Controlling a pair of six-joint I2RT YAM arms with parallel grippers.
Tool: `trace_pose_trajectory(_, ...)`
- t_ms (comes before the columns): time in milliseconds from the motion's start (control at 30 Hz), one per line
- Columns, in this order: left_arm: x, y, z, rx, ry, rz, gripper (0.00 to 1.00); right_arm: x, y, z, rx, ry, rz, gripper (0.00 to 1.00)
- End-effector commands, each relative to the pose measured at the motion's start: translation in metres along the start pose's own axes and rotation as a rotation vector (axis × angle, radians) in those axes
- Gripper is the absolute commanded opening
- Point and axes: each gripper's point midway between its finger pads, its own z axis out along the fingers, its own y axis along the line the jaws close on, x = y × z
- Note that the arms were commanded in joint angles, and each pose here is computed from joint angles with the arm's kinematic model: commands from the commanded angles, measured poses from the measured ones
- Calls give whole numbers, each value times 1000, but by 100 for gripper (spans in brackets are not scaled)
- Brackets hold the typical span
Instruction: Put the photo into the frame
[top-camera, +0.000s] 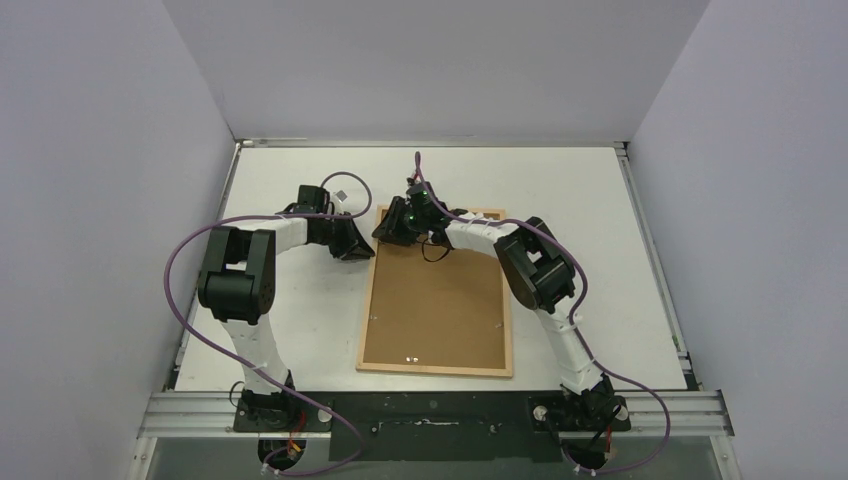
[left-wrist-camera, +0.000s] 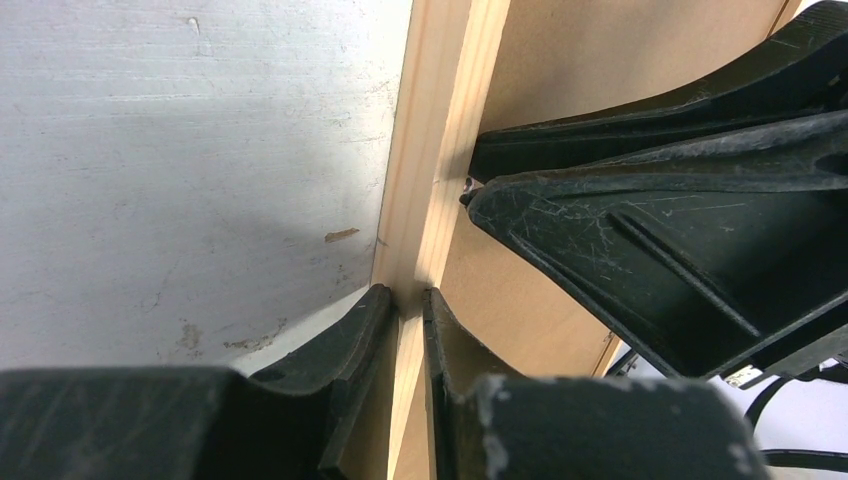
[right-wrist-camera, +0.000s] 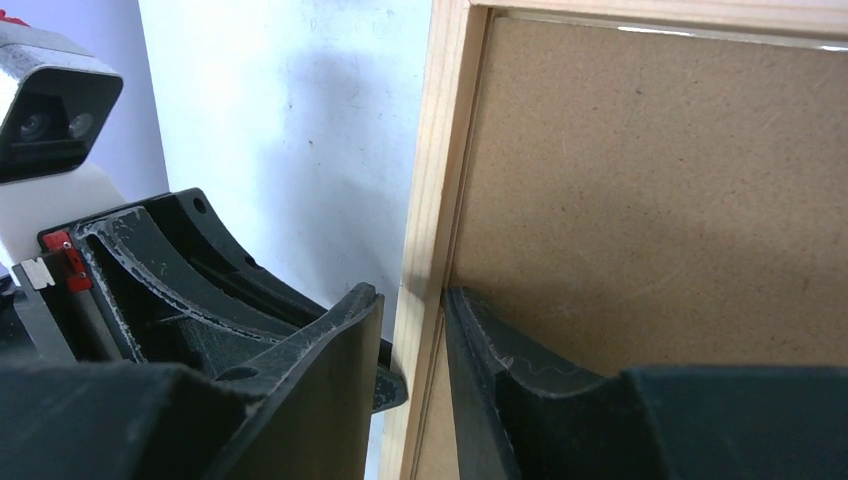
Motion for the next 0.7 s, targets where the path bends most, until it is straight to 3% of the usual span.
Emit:
trace_pose_trajectory(0,7,14,12,-52,28,6,12,35,-12,6,-18,114,-33,31)
trace_pose_trajectory(367,6,19,13,-80,32,8,10,62,-30,-4,-19,258,-97,31)
trace_pose_trajectory(667,8,22,14,-89,41,3,10,52,-28,3,-25,234,-97,31)
